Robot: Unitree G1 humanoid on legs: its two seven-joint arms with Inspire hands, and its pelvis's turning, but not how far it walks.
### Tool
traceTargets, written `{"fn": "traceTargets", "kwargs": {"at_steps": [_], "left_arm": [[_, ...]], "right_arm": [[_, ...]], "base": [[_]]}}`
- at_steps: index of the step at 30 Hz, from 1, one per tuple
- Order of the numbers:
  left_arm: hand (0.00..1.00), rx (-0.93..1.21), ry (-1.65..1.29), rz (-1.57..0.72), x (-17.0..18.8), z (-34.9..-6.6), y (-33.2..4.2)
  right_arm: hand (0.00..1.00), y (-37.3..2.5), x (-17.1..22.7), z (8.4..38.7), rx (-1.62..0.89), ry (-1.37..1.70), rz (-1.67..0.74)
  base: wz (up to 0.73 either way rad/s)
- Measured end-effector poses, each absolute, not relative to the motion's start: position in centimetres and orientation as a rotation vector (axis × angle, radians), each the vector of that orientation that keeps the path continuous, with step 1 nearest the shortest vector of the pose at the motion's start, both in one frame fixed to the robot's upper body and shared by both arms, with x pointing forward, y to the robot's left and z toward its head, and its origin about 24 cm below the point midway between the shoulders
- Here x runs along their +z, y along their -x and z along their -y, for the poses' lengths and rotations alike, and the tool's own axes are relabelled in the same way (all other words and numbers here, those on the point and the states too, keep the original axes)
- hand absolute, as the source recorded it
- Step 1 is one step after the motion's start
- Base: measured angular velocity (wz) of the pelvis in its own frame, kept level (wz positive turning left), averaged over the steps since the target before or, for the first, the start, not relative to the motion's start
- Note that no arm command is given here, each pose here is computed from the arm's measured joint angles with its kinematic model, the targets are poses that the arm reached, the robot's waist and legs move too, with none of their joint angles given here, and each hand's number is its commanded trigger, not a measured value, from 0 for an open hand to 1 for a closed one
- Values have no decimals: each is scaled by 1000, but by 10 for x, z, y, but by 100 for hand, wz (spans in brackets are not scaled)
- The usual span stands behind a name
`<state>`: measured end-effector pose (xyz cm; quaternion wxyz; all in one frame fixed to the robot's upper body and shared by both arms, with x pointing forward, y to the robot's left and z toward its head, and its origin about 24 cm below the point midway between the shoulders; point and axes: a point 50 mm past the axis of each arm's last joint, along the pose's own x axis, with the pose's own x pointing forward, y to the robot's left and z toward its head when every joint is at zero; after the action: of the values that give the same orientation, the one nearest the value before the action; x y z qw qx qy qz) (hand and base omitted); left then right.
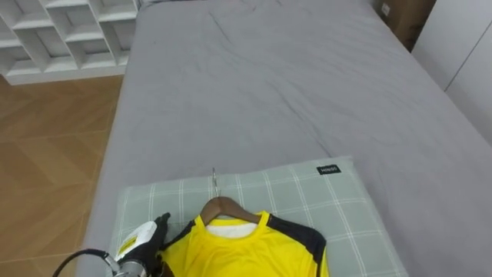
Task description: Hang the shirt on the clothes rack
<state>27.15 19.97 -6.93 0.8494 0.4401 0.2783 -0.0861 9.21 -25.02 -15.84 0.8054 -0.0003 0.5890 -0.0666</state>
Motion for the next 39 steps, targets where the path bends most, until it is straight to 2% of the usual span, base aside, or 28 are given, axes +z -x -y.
{"fn": "traceTargets", "kwargs": {"at_steps": [39], "left_arm": [[0,-221,-911,-661,-84,-193,-265]], "right_arm": [[0,-101,-159,241,-98,12,-1248]], "base": [[-1]]}}
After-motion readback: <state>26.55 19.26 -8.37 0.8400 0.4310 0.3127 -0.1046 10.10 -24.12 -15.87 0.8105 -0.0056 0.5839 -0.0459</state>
